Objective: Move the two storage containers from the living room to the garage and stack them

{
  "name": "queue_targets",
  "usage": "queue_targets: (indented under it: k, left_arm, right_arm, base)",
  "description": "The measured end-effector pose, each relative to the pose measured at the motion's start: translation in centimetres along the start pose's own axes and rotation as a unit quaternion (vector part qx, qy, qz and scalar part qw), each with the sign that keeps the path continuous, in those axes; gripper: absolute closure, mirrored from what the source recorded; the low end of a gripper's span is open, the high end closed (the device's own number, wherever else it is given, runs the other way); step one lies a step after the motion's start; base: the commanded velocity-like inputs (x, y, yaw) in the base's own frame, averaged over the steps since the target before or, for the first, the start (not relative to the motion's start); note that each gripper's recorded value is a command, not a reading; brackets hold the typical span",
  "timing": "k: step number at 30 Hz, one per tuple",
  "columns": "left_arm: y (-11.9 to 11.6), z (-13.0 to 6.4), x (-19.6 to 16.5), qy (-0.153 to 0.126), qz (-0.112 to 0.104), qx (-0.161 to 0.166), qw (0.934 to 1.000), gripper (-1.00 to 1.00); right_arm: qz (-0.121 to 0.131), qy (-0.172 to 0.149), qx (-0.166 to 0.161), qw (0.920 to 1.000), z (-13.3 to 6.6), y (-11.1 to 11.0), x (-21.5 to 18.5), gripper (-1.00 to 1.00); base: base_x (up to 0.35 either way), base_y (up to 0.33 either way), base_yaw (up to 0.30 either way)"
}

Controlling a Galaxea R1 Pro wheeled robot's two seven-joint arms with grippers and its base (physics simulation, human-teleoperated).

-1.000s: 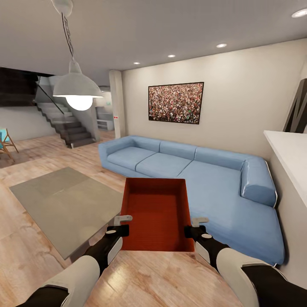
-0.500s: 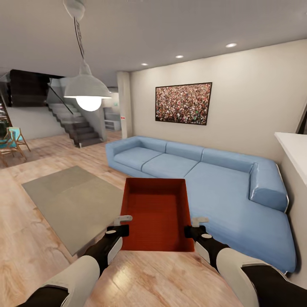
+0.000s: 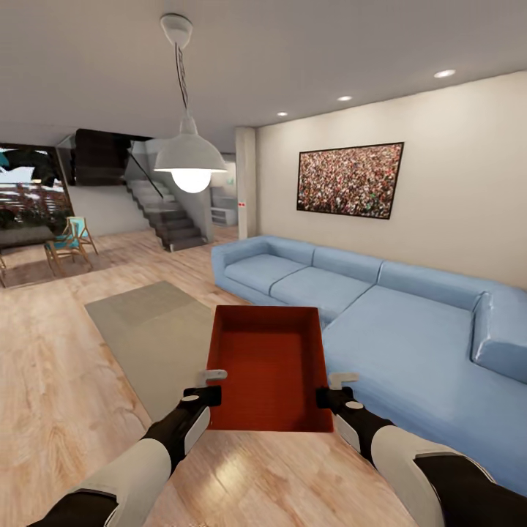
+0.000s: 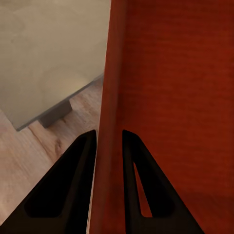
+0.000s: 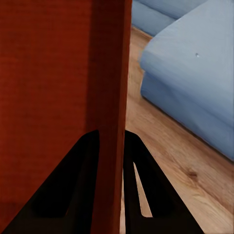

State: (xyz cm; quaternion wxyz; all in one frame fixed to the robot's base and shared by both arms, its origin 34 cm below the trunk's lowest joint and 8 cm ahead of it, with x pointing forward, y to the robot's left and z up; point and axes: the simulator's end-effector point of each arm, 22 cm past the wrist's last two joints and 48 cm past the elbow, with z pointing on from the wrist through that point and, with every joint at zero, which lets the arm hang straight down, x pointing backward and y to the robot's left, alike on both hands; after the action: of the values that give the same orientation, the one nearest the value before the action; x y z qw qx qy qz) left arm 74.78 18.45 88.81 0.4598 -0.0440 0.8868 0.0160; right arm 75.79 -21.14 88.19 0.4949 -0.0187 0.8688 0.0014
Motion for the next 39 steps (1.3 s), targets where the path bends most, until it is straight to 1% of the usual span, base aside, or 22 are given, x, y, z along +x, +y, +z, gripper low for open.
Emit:
queue_targets:
  k: [7,13,17,23,33,39]
  left_arm:
    - [0.1,-0.1,-0.2,-0.002,0.000,0.000,1.0000,1.00]
    - [0.0,-0.1,0.3,-0.002,-0.007,0.003,1.0000,1.00]
    - [0.0,-0.3,-0.5,-0.003,0.003,0.002,1.0000,1.00]
    - [-0.1,-0.3,-0.3,-0.005,-0.002,0.002,1.0000,1.00]
    - [0.0,-0.5,-0.8,-0.007,0.001,0.002,1.0000,1.00]
    - [-0.1,-0.6,-0.6,-0.009,-0.004,0.003,0.9999,1.00]
  right_arm:
    - [0.000,-0.002,0.000,1.0000,-0.1,0.0,-0.2,1.00]
    - [-0.005,-0.003,0.000,1.0000,-0.2,0.0,-0.3,1.00]
    - [0.001,-0.003,0.000,1.0000,-0.2,0.0,-0.4,1.00]
    - [-0.002,-0.005,0.000,1.0000,-0.3,-0.1,-0.6,1.00]
    - [0.000,-0.008,0.000,1.0000,-0.5,0.0,-0.9,1.00]
    - [-0.004,-0.009,0.000,0.9999,-0.5,-0.1,-1.1,1.00]
  base:
    - [0.000,0.000,0.274]
    - [0.000,0.000,0.269]
    - [0.000,0.000,0.257]
    - [0.000,0.000,0.252]
    - [0.000,0.000,0.238]
    - [0.000,0.000,0.226]
